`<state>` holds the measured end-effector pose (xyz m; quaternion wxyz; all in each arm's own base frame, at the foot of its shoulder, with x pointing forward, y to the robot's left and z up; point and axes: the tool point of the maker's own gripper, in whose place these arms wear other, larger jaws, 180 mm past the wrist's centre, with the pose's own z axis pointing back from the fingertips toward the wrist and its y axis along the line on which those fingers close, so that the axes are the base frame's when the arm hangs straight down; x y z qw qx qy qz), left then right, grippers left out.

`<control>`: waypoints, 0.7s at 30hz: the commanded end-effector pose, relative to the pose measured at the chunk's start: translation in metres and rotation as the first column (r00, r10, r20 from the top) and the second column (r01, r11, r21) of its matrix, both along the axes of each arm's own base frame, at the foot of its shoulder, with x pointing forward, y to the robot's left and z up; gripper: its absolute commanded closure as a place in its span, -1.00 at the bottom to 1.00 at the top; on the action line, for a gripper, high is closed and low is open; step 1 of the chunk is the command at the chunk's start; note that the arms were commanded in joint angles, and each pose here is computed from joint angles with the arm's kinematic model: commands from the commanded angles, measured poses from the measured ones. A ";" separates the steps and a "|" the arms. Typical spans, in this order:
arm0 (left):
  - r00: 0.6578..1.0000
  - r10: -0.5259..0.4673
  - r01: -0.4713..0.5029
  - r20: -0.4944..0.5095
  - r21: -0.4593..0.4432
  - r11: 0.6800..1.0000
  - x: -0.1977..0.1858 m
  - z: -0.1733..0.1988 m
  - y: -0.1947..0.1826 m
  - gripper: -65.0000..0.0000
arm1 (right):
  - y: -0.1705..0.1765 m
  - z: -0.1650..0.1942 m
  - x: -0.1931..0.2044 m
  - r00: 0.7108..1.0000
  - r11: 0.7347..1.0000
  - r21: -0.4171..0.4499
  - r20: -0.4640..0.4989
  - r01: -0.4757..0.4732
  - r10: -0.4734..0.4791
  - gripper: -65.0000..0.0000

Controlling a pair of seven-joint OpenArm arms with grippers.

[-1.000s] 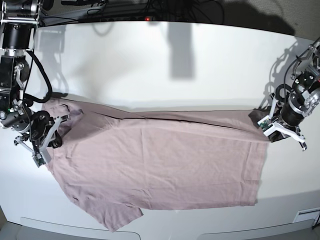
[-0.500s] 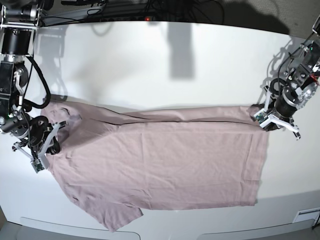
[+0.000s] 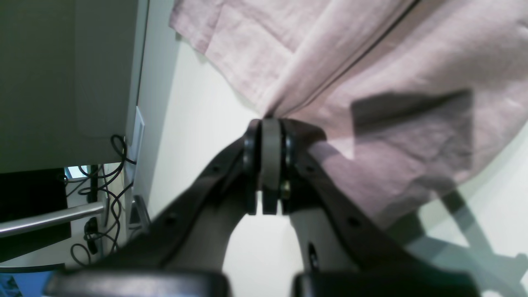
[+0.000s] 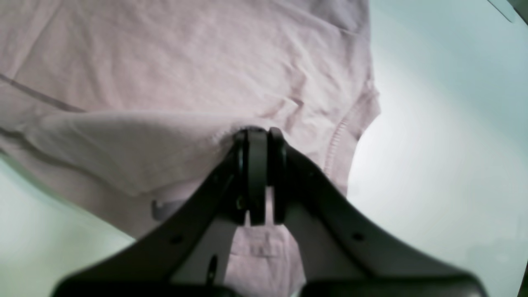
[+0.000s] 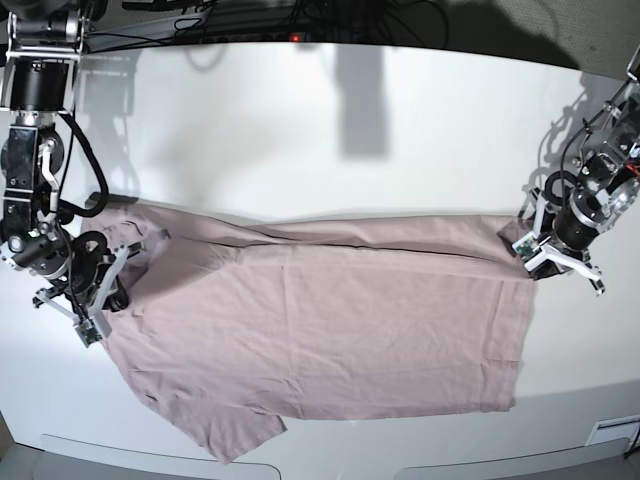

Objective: Fold the T-shirt properly
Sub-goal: 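Drag the held edge across the table, folding the shirt over itself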

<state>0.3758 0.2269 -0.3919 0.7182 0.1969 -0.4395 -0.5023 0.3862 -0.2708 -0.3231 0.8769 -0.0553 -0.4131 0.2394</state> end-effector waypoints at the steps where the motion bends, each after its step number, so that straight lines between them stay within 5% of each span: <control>1: 0.999 0.004 -0.004 0.053 0.009 1.000 0.011 0.018 0.007 1.00 | 0.001 0.019 0.011 0.998 1.000 -0.003 0.057 -0.016 0.016 1.00; 12: 0.996 -0.031 0.033 0.083 -0.022 0.999 0.016 0.025 -0.001 1.00 | 0.023 0.014 0.017 0.997 0.997 -0.029 0.039 -0.072 0.073 1.00; 16: 0.992 -0.027 0.030 0.122 -0.021 0.999 0.030 0.041 -0.001 0.41 | 0.022 0.014 0.017 0.997 0.997 -0.030 0.037 -0.071 0.072 1.00; 21: 0.989 0.027 -0.015 0.146 -0.083 0.996 0.052 0.051 -0.002 0.37 | 0.021 0.013 0.016 0.997 0.997 -0.035 0.026 -0.067 0.067 1.00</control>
